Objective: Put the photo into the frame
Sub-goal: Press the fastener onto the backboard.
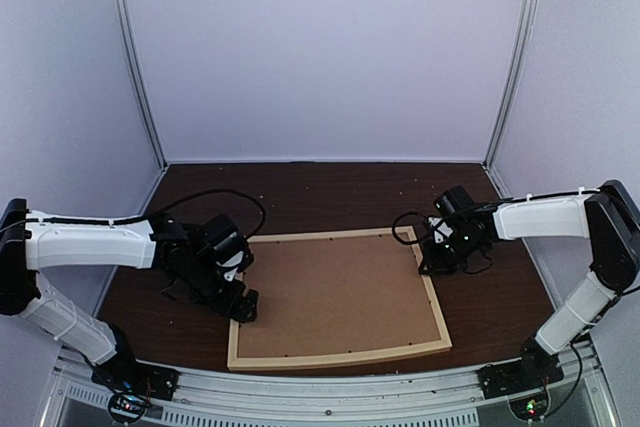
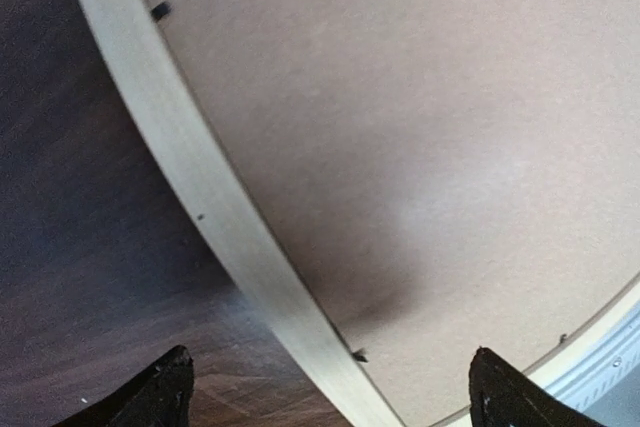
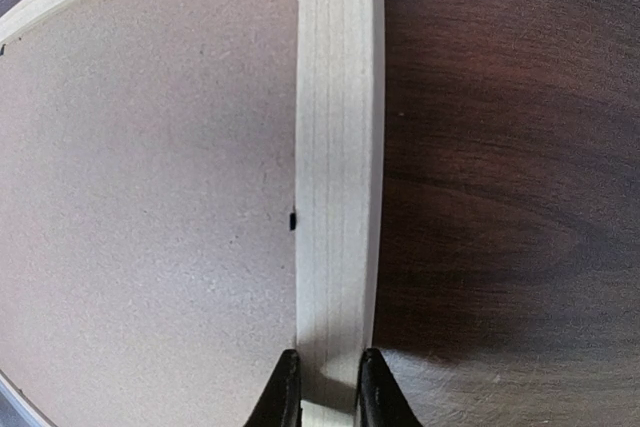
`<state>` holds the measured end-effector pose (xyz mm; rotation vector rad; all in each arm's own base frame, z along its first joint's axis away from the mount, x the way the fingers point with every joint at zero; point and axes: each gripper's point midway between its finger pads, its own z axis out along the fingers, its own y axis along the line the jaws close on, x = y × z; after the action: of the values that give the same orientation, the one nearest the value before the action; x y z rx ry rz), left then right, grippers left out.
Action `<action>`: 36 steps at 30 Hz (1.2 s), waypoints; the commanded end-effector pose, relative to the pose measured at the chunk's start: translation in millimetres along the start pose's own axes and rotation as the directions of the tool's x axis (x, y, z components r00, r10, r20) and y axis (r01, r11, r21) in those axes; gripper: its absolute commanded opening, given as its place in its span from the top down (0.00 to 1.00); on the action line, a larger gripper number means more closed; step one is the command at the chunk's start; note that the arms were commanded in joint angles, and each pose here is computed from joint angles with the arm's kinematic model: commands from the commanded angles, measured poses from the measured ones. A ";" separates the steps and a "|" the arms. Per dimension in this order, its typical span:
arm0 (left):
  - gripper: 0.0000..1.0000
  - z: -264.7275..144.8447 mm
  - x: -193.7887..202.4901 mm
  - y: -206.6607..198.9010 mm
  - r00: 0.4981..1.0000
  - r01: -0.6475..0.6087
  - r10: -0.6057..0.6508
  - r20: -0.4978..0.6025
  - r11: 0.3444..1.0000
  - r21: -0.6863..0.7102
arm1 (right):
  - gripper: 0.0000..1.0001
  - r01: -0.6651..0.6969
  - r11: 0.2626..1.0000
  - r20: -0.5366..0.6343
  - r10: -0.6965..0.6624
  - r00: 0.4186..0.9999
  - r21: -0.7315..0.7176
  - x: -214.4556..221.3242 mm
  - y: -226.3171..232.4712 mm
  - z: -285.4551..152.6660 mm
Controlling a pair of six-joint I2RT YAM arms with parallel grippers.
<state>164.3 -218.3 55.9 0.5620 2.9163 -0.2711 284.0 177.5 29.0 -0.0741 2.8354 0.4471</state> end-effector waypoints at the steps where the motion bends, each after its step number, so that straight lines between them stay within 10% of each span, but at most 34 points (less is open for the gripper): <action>1: 0.04 -18.2 -21.4 -38.8 0.987 -0.137 0.120 0.110 0.978 0.159 | 0.96 -0.034 0.997 -0.113 0.041 0.993 0.064 33.1 -20.8 32.7; 18: 0.04 -24.6 -32.8 -76.5 0.941 -0.325 0.300 0.156 0.930 0.172 | 0.95 -0.017 0.997 -0.124 0.027 0.992 0.079 29.7 -20.9 30.8; 28: 0.04 -22.5 -48.6 -6.2 0.980 -0.129 0.148 0.130 0.981 -0.147 | 0.91 -0.003 0.997 -0.093 0.011 0.996 0.082 20.4 -16.4 10.1; 36: 0.12 -8.6 -53.8 39.5 0.994 0.075 -0.067 0.088 0.993 -0.091 | 0.80 -0.002 0.997 -0.059 0.007 0.998 0.083 12.8 -13.2 -2.6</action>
<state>221.4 -211.7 76.9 0.5297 2.8074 -0.1290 285.2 177.1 34.4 -0.0845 2.8456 0.4314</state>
